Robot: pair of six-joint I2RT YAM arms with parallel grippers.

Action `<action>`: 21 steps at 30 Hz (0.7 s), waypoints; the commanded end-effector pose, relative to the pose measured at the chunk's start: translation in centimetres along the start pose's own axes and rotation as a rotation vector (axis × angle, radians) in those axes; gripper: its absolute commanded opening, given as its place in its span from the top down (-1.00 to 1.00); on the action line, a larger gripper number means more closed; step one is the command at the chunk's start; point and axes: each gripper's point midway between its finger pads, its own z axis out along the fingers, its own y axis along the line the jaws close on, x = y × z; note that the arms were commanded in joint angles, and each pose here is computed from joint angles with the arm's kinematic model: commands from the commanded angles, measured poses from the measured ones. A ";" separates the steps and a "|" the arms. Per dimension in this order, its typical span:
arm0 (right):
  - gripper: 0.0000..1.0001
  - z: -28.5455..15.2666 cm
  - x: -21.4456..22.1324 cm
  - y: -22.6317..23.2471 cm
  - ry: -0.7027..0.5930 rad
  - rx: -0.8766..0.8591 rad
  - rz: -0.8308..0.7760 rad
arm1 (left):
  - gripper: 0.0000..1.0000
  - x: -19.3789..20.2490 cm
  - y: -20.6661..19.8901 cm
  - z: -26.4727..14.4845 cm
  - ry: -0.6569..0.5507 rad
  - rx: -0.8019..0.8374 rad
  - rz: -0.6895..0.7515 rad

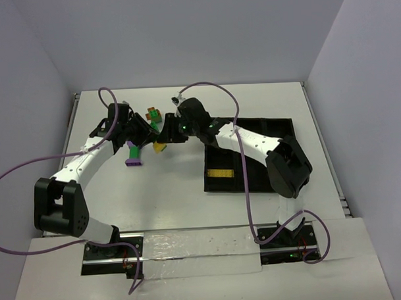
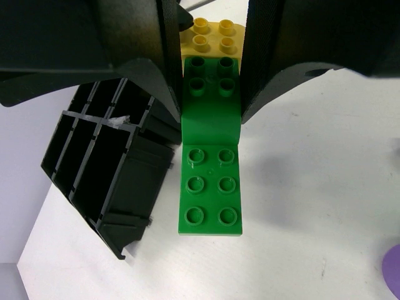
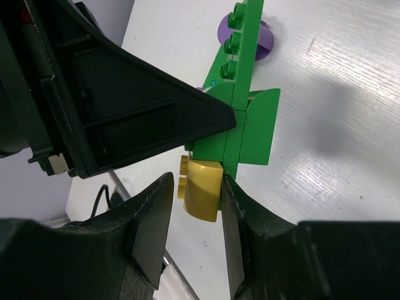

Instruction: Sort the legos into containers by color

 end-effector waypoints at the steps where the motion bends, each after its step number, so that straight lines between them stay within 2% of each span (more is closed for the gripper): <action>1: 0.13 0.8 -0.8 2.0 -0.010 -0.067 -0.037 | 1.00 -0.3 -1.2 -0.2 -0.009 0.044 0.018; 6: 0.15 0.9 -0.5 2.0 -0.010 -0.065 -0.035 | 1.00 -0.4 -0.8 0.0 -0.011 0.020 0.021; 10: 0.44 0.8 -0.2 1.5 -0.014 -0.048 -0.027 | 1.00 -0.4 -0.3 0.5 -0.007 0.001 0.024; 16: 0.48 1.2 0.4 0.5 -0.011 -0.022 -0.015 | 1.00 -0.4 0.4 1.3 0.002 -0.028 0.030; 20: 0.76 1.8 1.1 -0.7 -0.006 -0.001 0.002 | 1.00 -0.1 1.4 2.4 0.015 -0.064 0.030; 21: 0.89 2.0 1.4 -0.9 -0.001 0.002 0.007 | 1.00 -0.1 1.6 2.6 0.016 -0.071 0.029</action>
